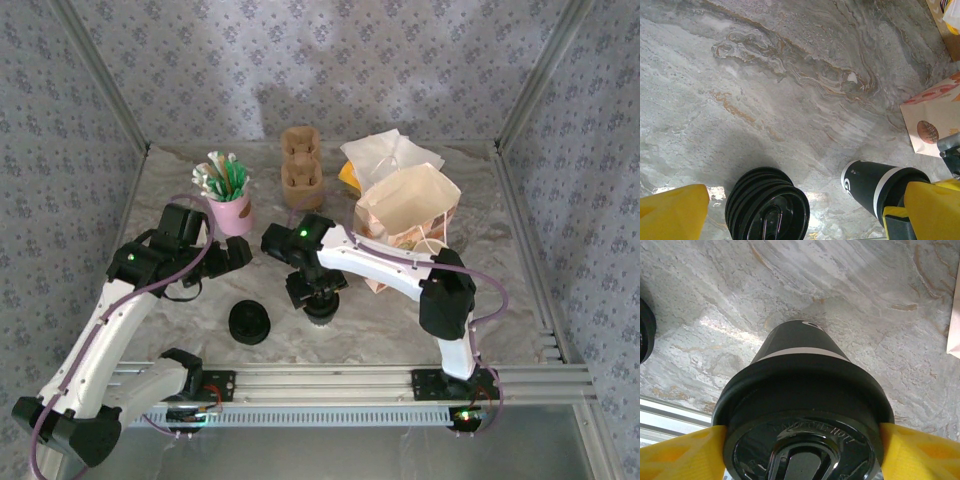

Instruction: Pack the takeout coffee

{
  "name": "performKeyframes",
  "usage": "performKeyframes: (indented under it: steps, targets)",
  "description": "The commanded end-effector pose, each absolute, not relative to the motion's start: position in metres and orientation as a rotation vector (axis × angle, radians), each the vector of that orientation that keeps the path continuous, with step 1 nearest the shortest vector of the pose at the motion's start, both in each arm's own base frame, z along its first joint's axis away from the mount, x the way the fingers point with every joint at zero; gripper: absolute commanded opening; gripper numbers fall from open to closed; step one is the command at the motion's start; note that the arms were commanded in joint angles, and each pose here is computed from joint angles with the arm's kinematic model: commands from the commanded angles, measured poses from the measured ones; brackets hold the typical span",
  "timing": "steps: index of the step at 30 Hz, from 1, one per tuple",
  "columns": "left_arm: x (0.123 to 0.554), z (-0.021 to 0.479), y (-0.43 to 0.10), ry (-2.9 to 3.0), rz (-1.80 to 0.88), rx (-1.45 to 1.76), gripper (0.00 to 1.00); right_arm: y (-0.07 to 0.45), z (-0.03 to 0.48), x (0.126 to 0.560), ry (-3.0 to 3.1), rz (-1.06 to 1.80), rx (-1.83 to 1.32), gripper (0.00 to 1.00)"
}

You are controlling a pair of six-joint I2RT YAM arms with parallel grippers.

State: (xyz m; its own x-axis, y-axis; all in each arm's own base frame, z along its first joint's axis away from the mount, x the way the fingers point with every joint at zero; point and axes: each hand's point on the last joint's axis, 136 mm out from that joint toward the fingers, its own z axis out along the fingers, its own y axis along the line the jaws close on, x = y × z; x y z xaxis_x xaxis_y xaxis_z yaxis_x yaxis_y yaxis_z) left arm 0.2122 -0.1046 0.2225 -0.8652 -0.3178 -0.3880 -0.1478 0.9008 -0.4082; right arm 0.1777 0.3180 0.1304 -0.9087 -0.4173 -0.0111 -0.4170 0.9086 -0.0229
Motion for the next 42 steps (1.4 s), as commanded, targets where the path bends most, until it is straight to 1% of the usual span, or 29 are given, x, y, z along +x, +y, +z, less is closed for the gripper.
performKeyframes:
  steps: [1,5,11,26,30,38,42]
  targets:
    - [0.213,0.233,-0.104,2.582,-0.528,-0.323,1.0,0.31,0.117,0.173,3.101,-0.091,-0.681,0.76]
    - [0.213,0.233,-0.104,2.582,-0.525,-0.322,1.0,0.309,0.113,0.173,3.109,-0.103,-0.679,0.75]
    - [0.214,0.231,-0.104,2.587,-0.522,-0.321,1.0,0.308,0.108,0.172,3.12,-0.124,-0.684,0.71]
    - [0.218,0.227,-0.105,2.596,-0.513,-0.324,1.0,0.299,0.083,0.164,3.198,-0.18,-0.679,0.7]
    - [0.22,0.226,-0.105,2.599,-0.509,-0.326,1.0,0.3,0.074,0.16,3.215,-0.192,-0.752,0.7]
    - [0.222,0.22,-0.104,2.605,-0.501,-0.335,1.0,0.295,0.061,0.156,3.25,-0.242,-0.779,0.7]
    - [0.225,0.218,-0.103,2.605,-0.5,-0.342,1.0,0.295,0.059,0.162,3.214,-0.275,-0.788,0.68]
